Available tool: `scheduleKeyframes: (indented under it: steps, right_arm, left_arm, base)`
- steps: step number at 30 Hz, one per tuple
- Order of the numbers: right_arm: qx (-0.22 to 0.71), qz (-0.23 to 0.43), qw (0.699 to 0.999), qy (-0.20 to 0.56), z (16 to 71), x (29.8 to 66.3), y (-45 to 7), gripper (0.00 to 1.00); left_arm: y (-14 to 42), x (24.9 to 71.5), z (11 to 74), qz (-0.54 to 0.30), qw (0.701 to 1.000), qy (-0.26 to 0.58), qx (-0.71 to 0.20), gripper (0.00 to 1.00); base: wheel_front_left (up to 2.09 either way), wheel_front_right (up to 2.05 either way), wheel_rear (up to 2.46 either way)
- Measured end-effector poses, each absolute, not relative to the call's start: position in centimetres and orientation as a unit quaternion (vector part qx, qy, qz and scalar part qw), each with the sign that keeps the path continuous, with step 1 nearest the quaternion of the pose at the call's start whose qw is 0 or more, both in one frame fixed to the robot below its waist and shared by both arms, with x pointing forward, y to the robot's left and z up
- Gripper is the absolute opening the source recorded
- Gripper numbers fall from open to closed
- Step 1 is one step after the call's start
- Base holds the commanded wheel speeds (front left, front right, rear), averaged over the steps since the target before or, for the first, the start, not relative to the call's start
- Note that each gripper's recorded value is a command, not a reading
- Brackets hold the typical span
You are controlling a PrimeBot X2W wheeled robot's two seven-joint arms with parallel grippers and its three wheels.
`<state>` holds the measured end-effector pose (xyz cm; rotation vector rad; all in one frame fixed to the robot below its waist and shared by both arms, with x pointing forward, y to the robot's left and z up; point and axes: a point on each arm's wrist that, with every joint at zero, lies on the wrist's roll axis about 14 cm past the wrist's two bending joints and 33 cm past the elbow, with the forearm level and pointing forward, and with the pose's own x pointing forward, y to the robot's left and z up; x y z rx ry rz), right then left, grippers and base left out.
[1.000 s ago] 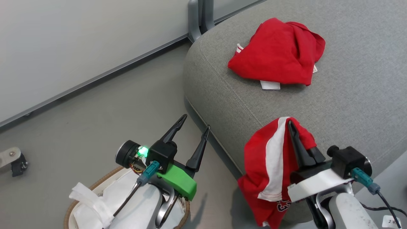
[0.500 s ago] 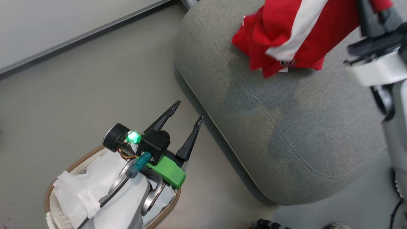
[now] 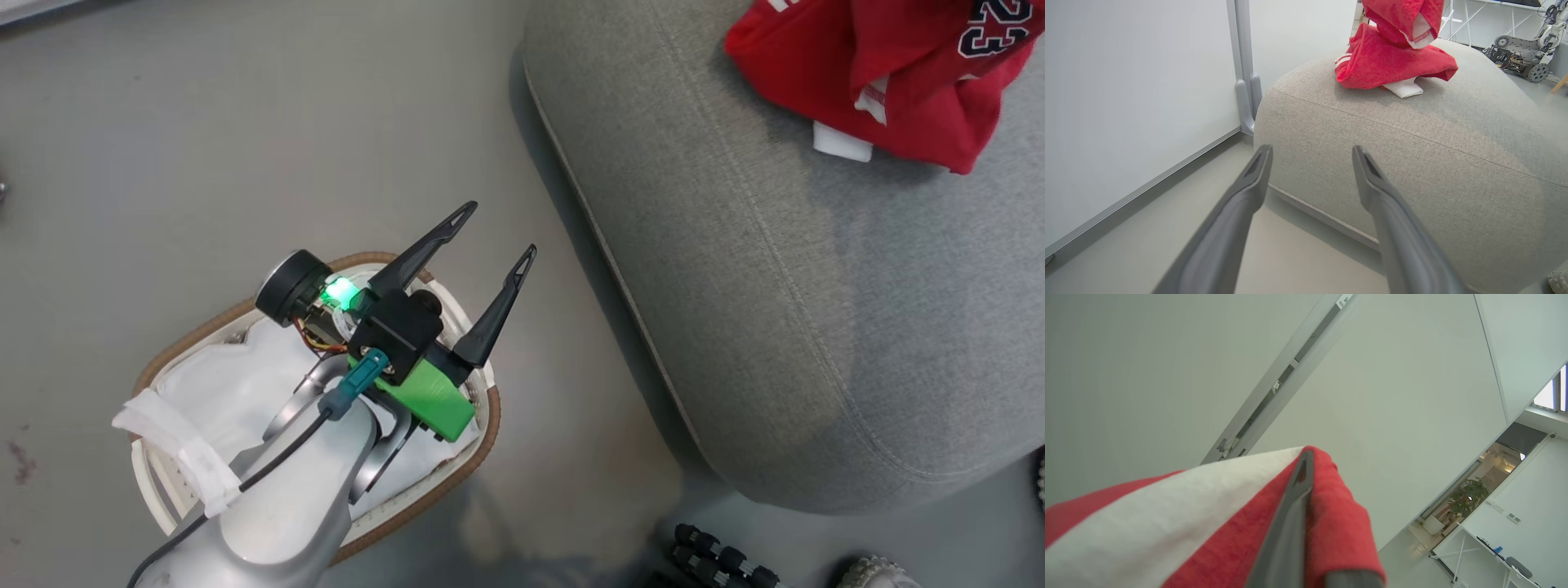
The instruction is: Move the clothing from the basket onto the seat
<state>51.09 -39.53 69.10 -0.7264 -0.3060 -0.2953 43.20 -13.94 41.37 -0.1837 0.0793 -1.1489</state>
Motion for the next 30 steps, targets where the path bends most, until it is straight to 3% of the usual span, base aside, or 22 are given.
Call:
scheduleKeyframes:
  steps: [7,11,16,19,20,30]
  right_arm:
    - [-0.313,-0.208,0.926,-0.042,59.9,51.9,-44.5,0.00]
    - [-0.263,-0.259,0.928,0.055,51.3,48.9,-47.0,0.00]
    - [-0.221,-0.288,0.923,0.122,44.7,45.6,-47.0,0.01]
    - [-0.207,-0.294,0.923,0.136,43.3,44.3,-46.4,0.48]
    - [-0.204,-0.299,0.922,0.137,43.1,43.7,-46.3,1.00]
    - [-0.187,-0.325,0.917,0.135,44.3,37.8,-46.0,1.00]
  left_arm:
    - [-12.1,44.1,37.7,-0.526,0.842,0.072,-0.092,1.00]
    - [-11.2,44.1,35.7,-0.517,0.845,0.094,-0.097,1.00]
    - [-10.2,44.2,34.2,-0.505,0.850,0.112,-0.099,1.00]
    - [-10.0,44.2,34.3,-0.503,0.851,0.113,-0.098,1.00]
    - [-10.1,44.3,34.5,-0.502,0.852,0.112,-0.100,1.00]
    - [-11.0,44.1,37.9,-0.498,0.857,0.089,-0.101,1.00]
  base:
    - [0.00,0.00,0.00]
    - [0.00,0.00,0.00]
    - [0.00,0.00,0.00]
    - [0.00,0.00,0.00]
    - [0.00,0.00,0.00]
    - [0.00,0.00,0.00]
